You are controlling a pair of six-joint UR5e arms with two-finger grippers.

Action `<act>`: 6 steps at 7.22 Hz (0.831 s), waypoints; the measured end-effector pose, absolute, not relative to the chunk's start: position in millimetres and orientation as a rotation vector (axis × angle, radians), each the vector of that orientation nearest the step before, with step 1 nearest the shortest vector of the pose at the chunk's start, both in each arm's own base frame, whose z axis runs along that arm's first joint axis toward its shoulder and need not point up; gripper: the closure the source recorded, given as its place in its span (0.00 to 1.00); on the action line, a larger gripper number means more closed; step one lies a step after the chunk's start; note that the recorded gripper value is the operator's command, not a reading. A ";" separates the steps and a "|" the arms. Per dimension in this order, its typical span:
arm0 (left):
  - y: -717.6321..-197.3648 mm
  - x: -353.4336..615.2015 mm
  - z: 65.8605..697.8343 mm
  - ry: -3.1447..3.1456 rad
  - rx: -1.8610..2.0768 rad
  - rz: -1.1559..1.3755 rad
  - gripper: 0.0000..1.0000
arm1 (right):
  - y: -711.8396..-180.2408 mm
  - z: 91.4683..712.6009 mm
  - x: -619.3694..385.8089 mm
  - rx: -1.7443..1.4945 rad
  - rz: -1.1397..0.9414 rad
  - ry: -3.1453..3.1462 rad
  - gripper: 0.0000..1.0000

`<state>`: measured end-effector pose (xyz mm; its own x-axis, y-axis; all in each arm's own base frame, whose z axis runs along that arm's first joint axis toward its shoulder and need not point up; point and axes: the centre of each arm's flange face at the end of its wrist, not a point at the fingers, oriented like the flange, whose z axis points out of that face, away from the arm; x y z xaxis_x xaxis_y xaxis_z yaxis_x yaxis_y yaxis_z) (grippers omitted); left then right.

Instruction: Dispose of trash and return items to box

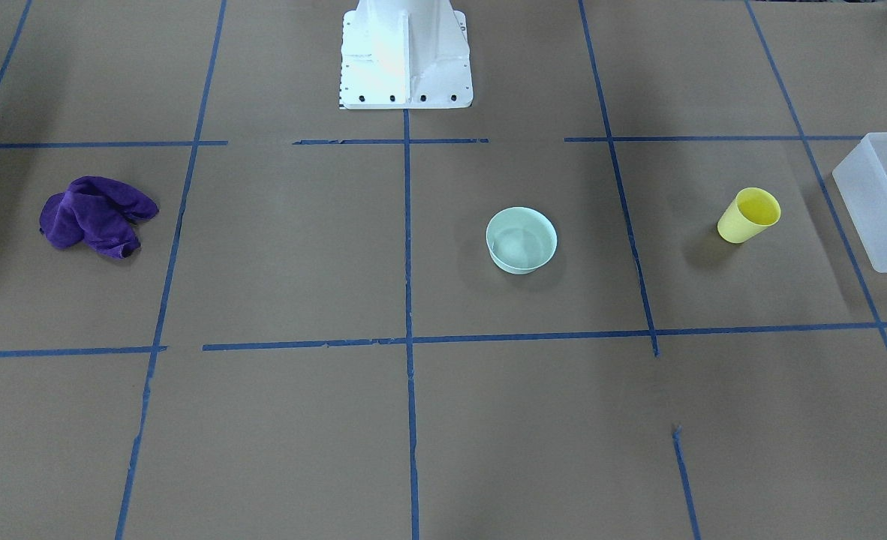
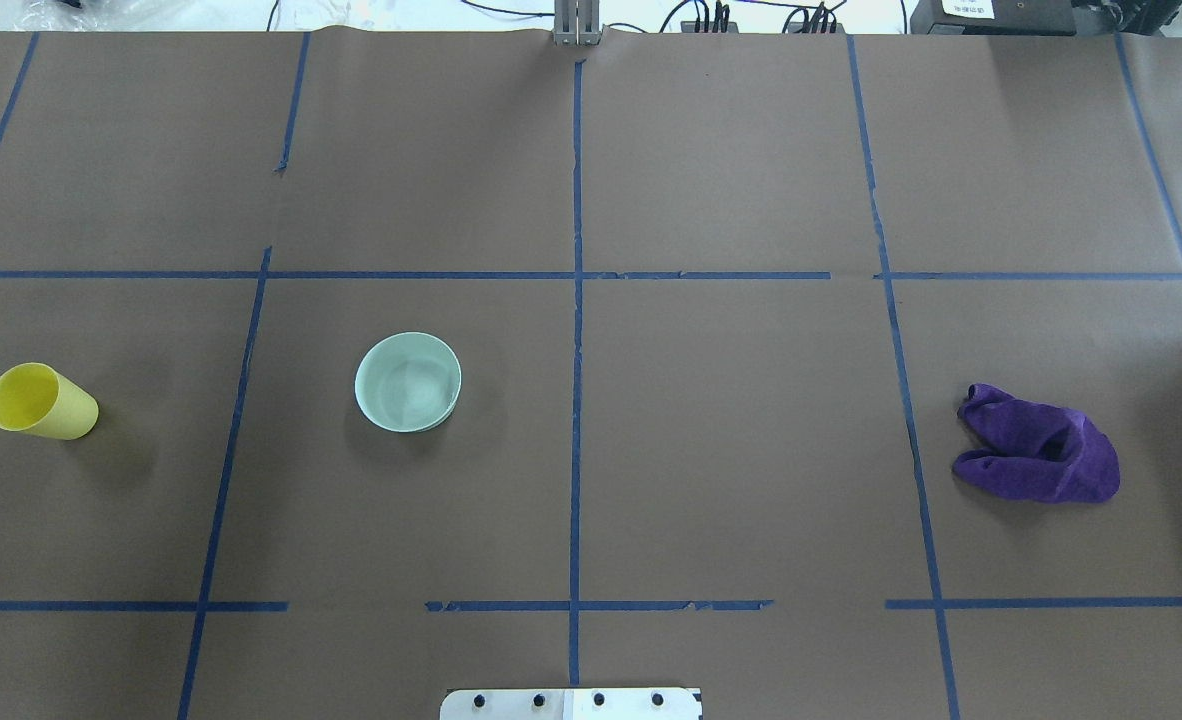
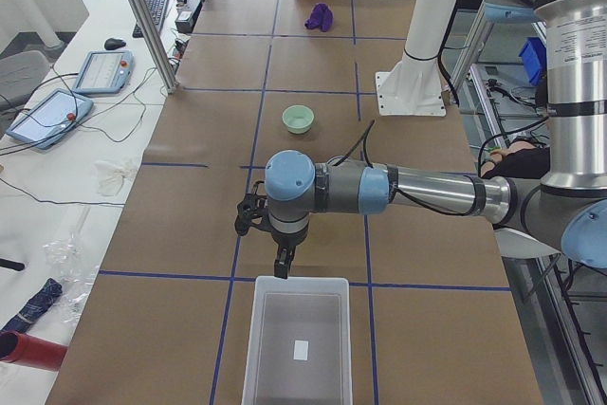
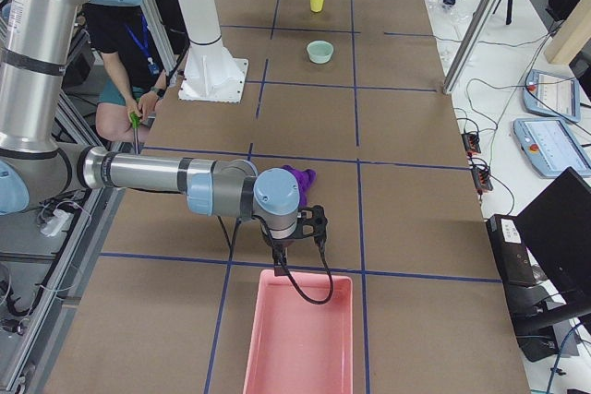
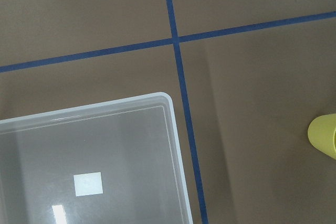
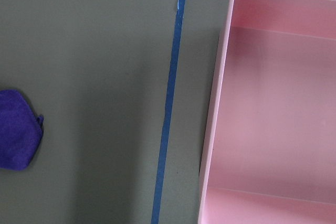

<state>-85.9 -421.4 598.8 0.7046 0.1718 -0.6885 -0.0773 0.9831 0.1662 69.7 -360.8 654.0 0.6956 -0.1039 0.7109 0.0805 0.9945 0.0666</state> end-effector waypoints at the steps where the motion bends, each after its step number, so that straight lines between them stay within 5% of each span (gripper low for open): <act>1: -424.6 -86.1 596.6 0.776 0.135 0.142 0.00 | -360.3 654.8 69.6 0.029 -0.102 -0.796 0.00; 6: -442.5 -77.8 563.6 0.758 0.301 0.236 0.00 | -382.4 625.5 69.5 0.167 -0.154 -0.791 0.00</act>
